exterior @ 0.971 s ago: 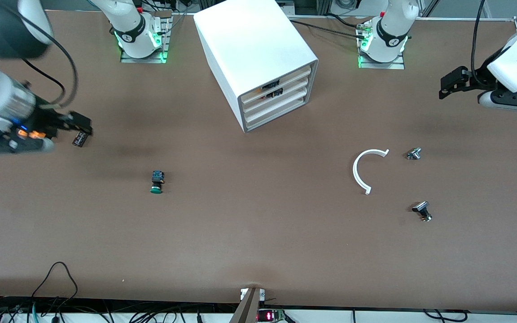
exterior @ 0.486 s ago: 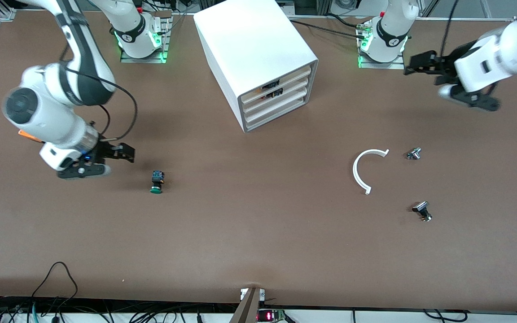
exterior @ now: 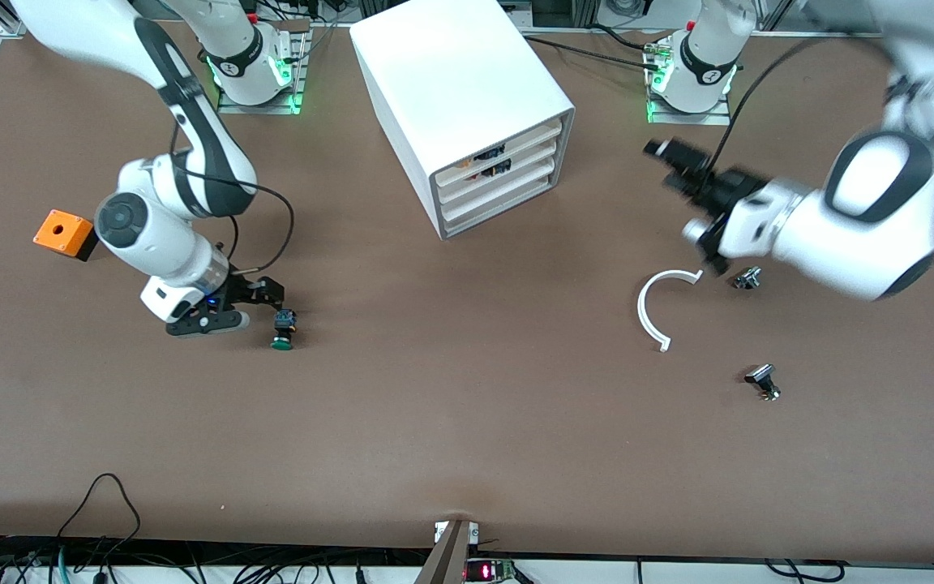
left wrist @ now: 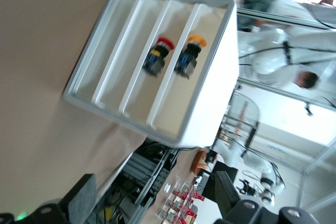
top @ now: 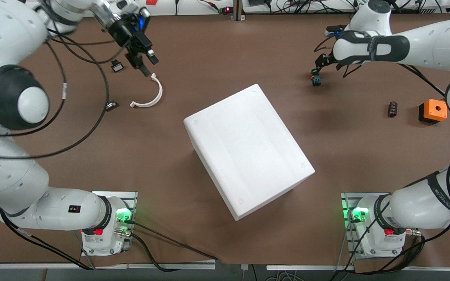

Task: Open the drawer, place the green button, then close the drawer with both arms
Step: 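Reach the right gripper to the green button while the left gripper approaches the cabinet, then grasp the green button with the right gripper while the left gripper hooks the drawer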

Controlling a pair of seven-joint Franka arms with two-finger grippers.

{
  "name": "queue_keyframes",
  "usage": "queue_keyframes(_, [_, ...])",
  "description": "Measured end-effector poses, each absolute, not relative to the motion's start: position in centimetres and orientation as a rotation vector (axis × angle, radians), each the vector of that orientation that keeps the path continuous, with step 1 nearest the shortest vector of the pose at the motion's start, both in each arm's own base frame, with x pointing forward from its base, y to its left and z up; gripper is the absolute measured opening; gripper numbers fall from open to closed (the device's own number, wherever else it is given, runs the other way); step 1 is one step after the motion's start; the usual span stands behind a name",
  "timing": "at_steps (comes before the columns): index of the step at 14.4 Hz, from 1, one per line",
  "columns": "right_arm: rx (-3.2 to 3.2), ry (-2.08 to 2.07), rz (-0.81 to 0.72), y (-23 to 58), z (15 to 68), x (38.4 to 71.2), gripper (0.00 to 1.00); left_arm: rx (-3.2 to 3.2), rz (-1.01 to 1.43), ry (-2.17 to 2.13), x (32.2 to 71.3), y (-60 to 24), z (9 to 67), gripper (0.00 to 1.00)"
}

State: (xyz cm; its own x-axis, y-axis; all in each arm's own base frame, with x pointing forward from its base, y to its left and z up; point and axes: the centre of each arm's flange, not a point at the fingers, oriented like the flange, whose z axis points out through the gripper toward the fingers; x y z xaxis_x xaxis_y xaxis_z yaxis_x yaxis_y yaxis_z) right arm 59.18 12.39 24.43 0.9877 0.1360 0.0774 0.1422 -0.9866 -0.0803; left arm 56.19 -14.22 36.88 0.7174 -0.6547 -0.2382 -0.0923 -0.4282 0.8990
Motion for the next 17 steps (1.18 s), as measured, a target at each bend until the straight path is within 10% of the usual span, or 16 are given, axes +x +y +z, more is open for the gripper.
queue_keyframes(8, [-3.020,-0.238,-0.170,14.1,18.0,57.9,0.95,1.941,-0.493,-0.776,56.6,-21.6,28.2,1.00])
queue_keyframes(13, [-3.019,-0.238,-0.178,14.1,18.2,58.1,0.47,1.932,-0.462,-0.859,53.8,-24.8,21.7,1.00])
queue_keyframes(17, [-3.018,-0.218,-0.193,14.2,18.7,58.5,0.41,1.918,-0.391,-0.830,51.0,-26.3,18.6,0.98])
